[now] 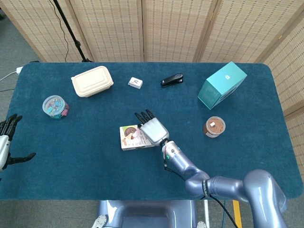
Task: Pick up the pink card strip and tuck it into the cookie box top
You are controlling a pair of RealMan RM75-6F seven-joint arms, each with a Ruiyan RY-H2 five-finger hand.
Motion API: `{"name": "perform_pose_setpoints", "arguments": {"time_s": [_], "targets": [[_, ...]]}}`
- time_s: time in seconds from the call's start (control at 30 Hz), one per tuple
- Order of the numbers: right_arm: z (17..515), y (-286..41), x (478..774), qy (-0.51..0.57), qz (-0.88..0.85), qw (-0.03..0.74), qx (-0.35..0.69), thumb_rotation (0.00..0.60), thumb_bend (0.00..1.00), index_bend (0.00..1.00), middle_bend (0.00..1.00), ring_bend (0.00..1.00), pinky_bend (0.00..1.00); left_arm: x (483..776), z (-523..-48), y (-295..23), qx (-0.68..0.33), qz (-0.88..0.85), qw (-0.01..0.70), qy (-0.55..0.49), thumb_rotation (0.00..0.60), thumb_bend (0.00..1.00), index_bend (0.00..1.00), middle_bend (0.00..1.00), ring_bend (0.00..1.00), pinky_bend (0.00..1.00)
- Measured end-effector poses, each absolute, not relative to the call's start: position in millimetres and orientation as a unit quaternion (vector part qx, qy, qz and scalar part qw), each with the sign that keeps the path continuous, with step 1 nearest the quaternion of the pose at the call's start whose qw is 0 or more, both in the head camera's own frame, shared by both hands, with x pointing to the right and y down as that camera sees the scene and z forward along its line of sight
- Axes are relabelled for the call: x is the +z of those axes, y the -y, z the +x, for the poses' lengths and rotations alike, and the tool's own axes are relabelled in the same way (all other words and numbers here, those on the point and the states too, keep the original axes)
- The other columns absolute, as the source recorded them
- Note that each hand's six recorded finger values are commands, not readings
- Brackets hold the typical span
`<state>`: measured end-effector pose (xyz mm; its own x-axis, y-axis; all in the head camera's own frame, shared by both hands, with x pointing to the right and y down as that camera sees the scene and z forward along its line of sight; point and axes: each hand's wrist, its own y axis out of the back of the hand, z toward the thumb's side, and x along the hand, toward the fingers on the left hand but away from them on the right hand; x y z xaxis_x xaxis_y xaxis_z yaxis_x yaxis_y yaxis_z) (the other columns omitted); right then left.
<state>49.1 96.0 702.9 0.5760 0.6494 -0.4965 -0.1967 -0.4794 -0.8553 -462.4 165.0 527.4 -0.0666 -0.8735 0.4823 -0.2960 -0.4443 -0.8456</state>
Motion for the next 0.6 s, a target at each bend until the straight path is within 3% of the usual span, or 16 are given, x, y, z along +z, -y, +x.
{"name": "perform_pose_setpoints", "arguments": {"time_s": [0.27,0.6], "targets": [[42,-99,684,0.163,-0.744,0.502,0.410,0.600,1.00,0.35,0.00,0.00,0.00,528,-462,-165,-0.566,-0.635,0.254,-0.460,0.600,0.04,0.00,0.00,0.00,0.00],[37,-97,694,0.164,-0.736,0.509,0.415,0.600,1.00,0.35,0.00,0.00,0.00,528,-464,-165,-0.566,-0.634,0.251,-0.462,0.600,0.04,0.00,0.00,0.00,0.00]]}}
